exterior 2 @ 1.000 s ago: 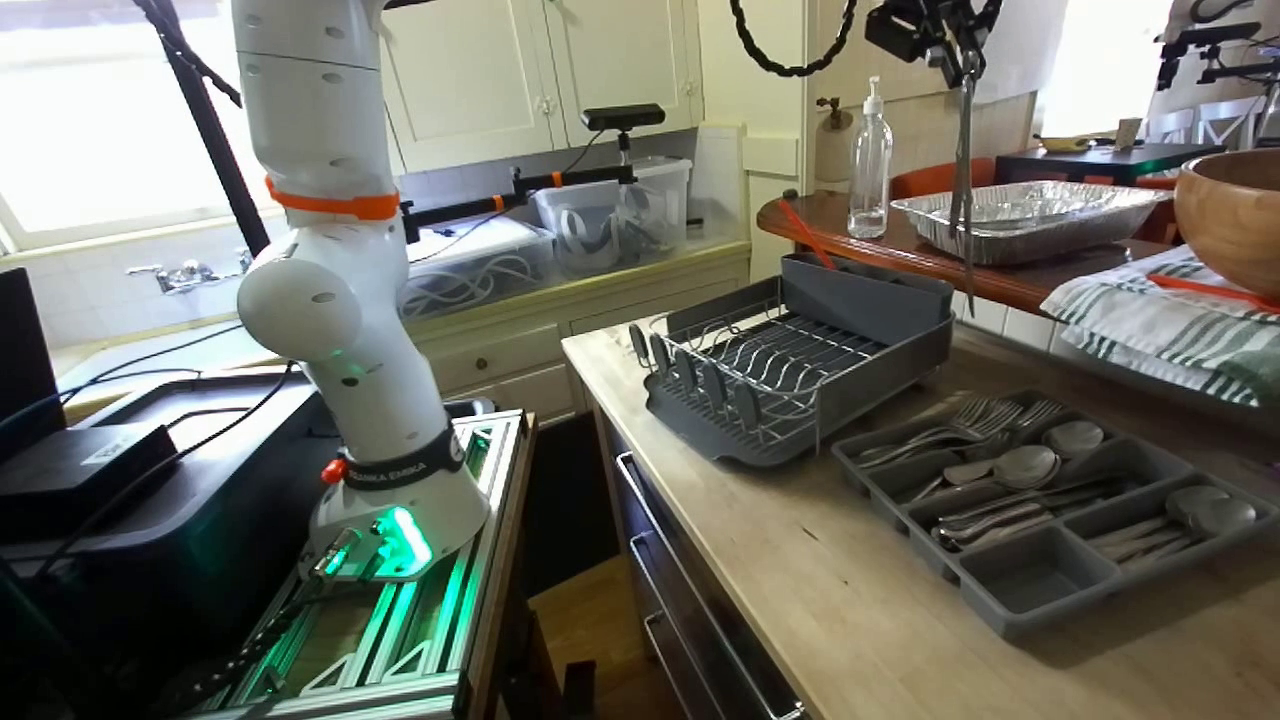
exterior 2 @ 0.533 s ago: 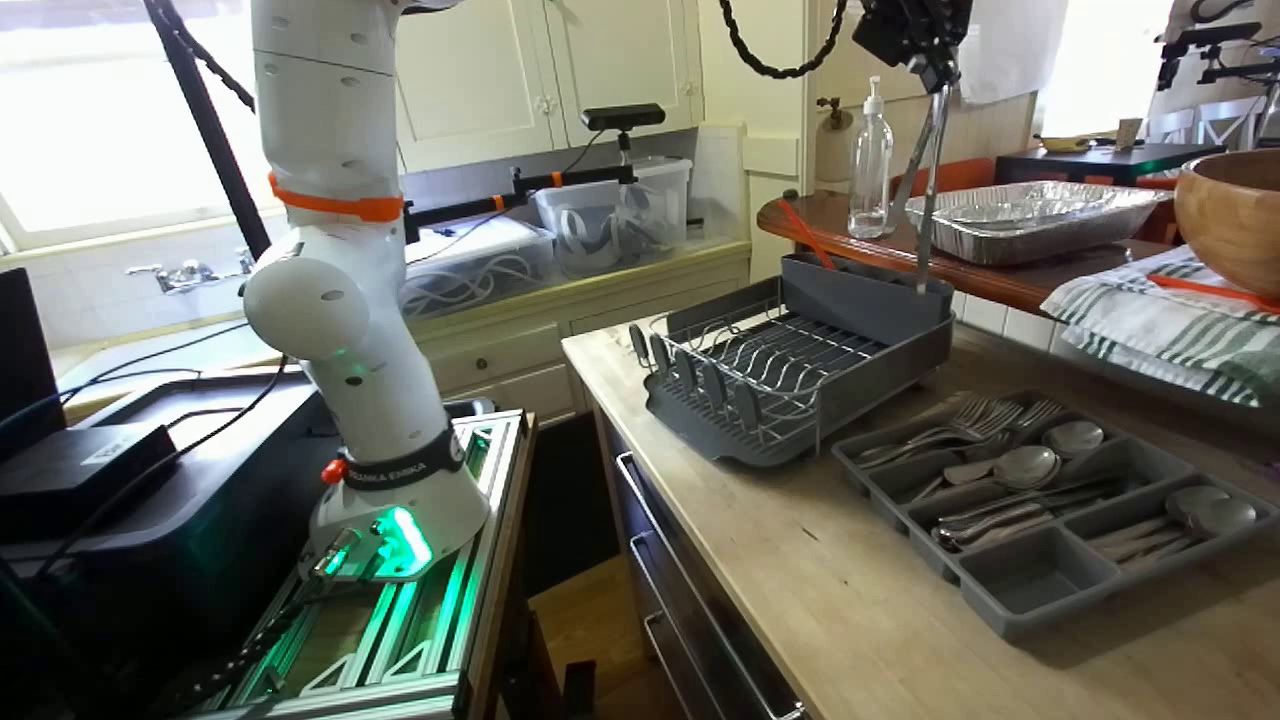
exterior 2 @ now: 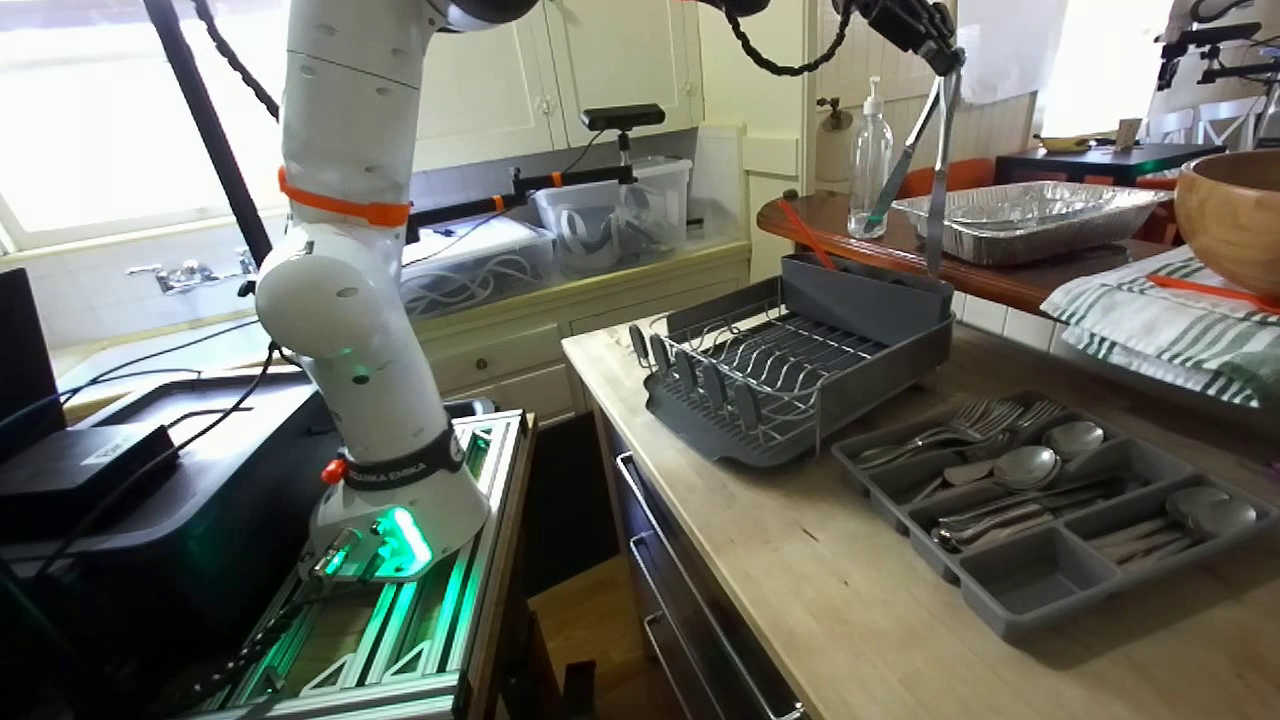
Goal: Move two knives to the small sections of the plate rack
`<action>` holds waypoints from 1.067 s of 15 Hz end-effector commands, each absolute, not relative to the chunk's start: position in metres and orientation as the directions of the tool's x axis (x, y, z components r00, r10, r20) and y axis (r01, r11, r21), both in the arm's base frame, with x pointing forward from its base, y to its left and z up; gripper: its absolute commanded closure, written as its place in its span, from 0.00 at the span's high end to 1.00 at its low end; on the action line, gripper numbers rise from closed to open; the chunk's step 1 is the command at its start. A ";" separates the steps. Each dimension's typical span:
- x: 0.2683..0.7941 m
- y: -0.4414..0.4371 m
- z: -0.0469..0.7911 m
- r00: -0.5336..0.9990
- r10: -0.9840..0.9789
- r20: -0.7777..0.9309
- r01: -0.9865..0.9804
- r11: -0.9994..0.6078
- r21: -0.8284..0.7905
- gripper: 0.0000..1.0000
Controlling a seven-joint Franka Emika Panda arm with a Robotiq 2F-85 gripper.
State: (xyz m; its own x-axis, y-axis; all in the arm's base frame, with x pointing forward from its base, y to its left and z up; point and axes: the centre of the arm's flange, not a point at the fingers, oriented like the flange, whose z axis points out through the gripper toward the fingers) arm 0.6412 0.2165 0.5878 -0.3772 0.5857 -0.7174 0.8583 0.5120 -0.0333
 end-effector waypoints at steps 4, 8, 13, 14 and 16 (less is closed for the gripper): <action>0.701 0.237 0.584 -0.510 0.435 -0.741 0.681 0.731 -0.040 0.04; 0.696 0.264 0.577 -0.476 0.438 -0.763 0.687 0.727 -0.010 0.04; 0.667 0.283 0.599 -0.396 0.460 -0.794 0.718 0.695 0.045 0.04; 0.663 0.286 0.601 -0.381 0.467 -0.798 0.727 0.685 0.054 0.04; 0.657 0.287 0.605 -0.363 0.487 -0.795 0.745 0.664 0.067 0.04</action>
State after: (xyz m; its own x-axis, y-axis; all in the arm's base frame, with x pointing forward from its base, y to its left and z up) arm 0.6681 0.2840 0.5930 -0.4134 0.4753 -0.7766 0.7089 0.7033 0.0530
